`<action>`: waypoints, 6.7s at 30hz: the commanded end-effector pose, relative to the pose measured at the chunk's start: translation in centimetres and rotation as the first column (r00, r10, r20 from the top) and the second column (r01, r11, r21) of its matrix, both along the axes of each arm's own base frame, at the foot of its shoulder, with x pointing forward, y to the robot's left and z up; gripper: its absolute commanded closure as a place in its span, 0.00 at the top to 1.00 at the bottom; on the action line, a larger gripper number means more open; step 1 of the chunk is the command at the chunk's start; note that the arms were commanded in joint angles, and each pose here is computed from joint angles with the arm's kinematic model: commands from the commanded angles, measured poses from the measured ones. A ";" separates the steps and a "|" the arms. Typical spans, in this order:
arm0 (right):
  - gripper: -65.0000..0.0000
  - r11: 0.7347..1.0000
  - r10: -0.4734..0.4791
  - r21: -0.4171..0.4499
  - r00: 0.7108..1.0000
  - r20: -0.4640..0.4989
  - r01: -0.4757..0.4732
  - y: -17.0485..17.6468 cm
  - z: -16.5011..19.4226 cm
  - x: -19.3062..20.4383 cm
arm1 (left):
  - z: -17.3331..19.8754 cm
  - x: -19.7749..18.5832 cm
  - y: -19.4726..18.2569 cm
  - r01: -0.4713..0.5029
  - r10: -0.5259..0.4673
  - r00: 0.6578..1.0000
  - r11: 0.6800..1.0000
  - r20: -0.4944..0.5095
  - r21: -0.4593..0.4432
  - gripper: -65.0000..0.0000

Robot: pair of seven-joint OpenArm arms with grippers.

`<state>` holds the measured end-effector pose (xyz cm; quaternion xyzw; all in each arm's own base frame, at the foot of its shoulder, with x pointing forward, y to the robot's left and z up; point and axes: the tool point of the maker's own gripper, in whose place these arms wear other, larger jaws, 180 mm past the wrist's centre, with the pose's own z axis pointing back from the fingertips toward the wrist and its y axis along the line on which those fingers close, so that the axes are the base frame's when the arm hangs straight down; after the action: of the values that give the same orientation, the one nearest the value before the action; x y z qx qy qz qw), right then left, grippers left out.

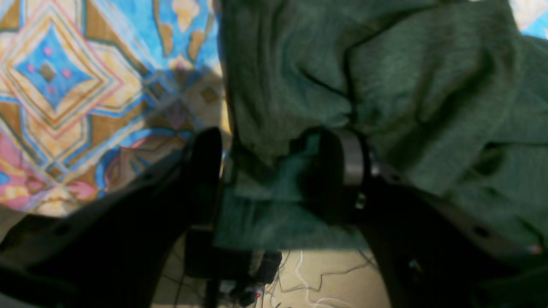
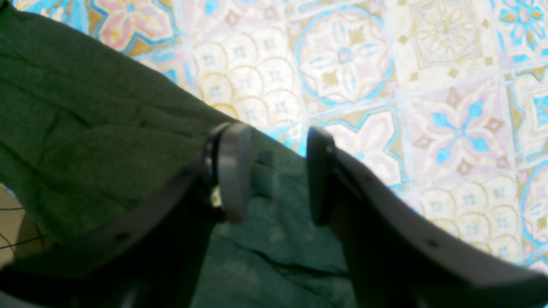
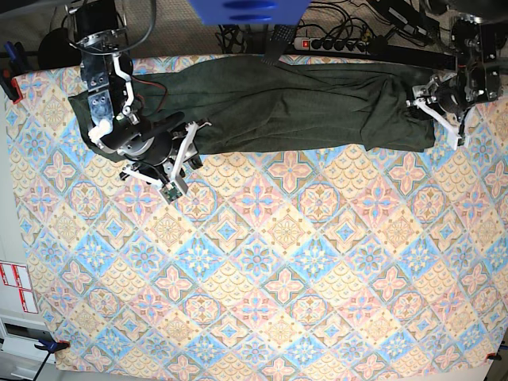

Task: Fold the T-shirt properly
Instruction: 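Grasp the shirt end corner with the left gripper, then fold the held shirt end with the left gripper toward the right gripper, then push the folded end further toward the shirt middle with the left gripper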

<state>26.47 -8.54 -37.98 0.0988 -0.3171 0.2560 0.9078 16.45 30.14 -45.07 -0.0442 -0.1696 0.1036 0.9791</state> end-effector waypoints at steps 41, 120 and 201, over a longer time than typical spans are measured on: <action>0.34 1.000 0.000 0.013 0.999 0.043 0.000 -0.1 1.1 0.8 | -2.3 -0.8 -4.4 0.143 -0.150 0.988 0.980 -0.046 -0.140 0.33; 0.34 1.000 -0.003 0.012 0.999 0.044 0.003 -0.2 1.2 0.8 | 0.6 3.1 -6.0 0.102 -0.076 0.988 0.976 0.136 -0.194 0.07; 0.34 0.939 -0.331 -0.060 0.937 0.114 0.339 -12.9 3.0 1.8 | 5.9 3.2 -26.5 0.512 -0.452 0.851 0.826 0.269 -0.234 0.58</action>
<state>27.40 -21.17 -36.27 -0.0013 -0.3418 0.1102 0.9333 19.23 3.56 -39.84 -0.2395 -0.2209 -0.1293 0.9366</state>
